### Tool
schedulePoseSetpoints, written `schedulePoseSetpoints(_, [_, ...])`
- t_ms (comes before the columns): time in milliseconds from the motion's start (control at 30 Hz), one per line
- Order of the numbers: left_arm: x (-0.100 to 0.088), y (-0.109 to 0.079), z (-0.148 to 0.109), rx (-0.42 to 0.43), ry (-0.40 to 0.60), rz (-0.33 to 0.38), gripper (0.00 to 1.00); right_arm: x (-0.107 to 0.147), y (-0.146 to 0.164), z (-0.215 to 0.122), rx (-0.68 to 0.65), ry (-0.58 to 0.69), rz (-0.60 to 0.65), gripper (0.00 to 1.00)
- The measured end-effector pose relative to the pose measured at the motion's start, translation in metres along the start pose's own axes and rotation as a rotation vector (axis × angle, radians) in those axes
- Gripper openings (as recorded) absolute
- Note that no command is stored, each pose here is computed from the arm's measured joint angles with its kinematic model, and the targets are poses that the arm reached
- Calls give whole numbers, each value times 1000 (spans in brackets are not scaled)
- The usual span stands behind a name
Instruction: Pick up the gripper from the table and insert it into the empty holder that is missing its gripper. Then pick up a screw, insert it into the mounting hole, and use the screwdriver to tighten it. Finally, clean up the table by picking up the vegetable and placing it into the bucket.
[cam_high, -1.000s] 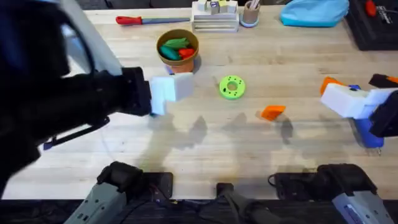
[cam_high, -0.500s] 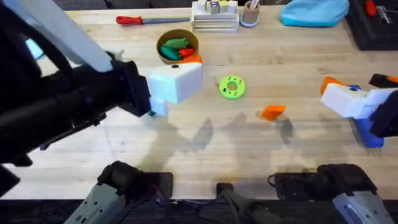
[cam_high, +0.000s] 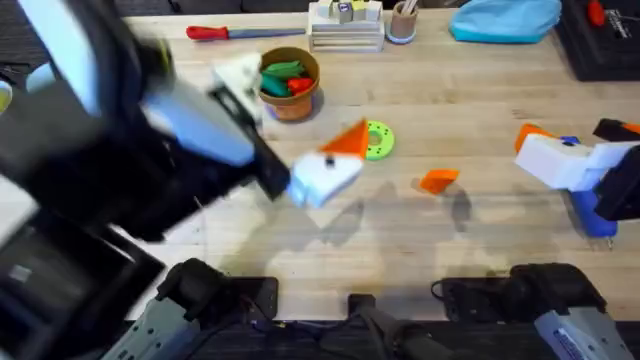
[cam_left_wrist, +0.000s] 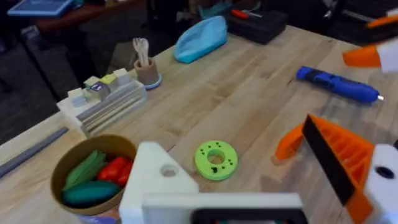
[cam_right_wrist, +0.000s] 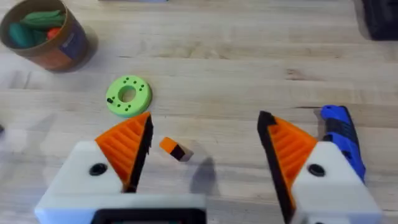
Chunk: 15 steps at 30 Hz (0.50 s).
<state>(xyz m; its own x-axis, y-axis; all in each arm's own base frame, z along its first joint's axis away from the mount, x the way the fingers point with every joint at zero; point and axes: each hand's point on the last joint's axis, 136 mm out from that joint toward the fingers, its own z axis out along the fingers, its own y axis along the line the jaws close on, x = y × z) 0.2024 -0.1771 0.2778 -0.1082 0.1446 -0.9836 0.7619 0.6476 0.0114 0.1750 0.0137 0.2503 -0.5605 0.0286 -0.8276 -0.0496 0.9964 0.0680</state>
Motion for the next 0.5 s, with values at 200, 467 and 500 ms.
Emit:
schedulePoseSetpoints(200, [37,-25,-12,66,-127,69,993,0,0,0,0,0,0,991])
schedulePoseSetpoints(467, [81,-35,-15,101,-187,41,993,0,0,0,0,0,0,991])
schedulePoseSetpoints(500, [83,-37,-14,110,-196,42,993,0,0,0,0,0,0,991])
